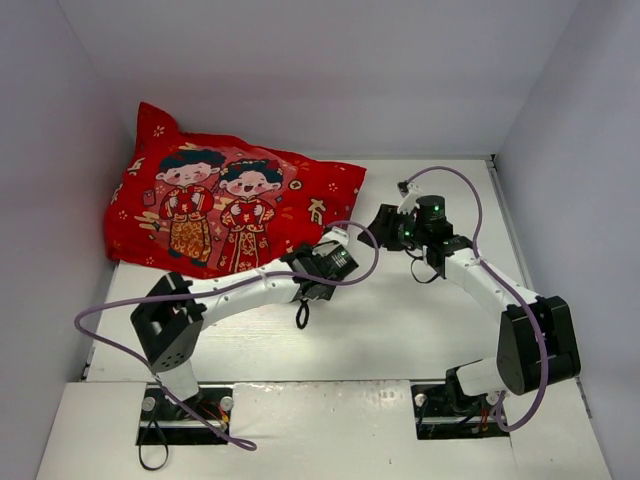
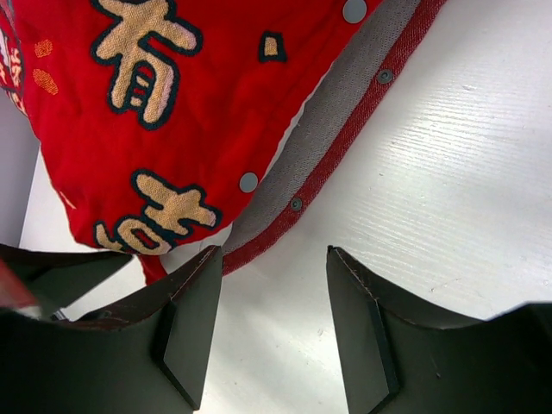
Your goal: Put the pillow into the pillowcase
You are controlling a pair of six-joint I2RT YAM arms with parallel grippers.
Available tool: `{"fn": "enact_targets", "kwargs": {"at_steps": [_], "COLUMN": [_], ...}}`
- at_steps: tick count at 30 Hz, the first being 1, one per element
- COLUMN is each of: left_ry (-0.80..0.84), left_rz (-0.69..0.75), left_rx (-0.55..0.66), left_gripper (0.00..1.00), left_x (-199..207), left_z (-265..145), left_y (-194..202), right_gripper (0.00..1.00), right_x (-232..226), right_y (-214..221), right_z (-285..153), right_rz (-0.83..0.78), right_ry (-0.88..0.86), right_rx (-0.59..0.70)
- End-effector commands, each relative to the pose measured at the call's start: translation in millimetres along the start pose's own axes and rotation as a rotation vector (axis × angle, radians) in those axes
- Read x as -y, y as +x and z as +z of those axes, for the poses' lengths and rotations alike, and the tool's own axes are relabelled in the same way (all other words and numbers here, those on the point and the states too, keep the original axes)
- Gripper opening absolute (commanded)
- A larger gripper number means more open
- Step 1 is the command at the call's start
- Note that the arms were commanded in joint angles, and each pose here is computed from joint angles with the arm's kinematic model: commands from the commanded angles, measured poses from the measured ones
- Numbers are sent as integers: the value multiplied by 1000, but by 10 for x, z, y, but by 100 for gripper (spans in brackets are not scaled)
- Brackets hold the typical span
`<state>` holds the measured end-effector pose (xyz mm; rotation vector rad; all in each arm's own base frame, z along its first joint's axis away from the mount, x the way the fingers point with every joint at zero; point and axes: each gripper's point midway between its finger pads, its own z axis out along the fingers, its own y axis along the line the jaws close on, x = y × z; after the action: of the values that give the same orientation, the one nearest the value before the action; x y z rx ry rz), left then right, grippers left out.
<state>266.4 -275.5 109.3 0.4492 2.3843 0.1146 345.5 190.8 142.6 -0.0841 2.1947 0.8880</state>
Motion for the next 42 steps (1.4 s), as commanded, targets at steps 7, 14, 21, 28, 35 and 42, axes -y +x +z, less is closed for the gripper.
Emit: {"fn": "enact_targets", "kwargs": {"at_steps": [7,14,21,28,35,42], "left_ry": [9,-35,123,315,271,268], "left_rz": [51,99,95,-1,-65,-50], "left_rx": [0,43,159,230,285,250], "left_gripper": [52,0,0,0,0,0], "left_x": [52,30,66,-27,-240,-140], "left_z": [39,68,-679,-1345,-1437,-1344], "left_y": [-49,-245,-300,-74,-164,-125], "right_gripper": [48,47,48,55,55,56], "right_x": [-162,-116,41,141,272,678], "right_y": [-163,-171,-846,-1406,-1342,-915], "right_z": [-76,-49,-81,240,548,392], "right_rz": [-25,-23,-14,-15,33,107], "right_ry": [-56,-41,1,-11,-70,9], "right_rx": [57,58,179,212,131,92]}}
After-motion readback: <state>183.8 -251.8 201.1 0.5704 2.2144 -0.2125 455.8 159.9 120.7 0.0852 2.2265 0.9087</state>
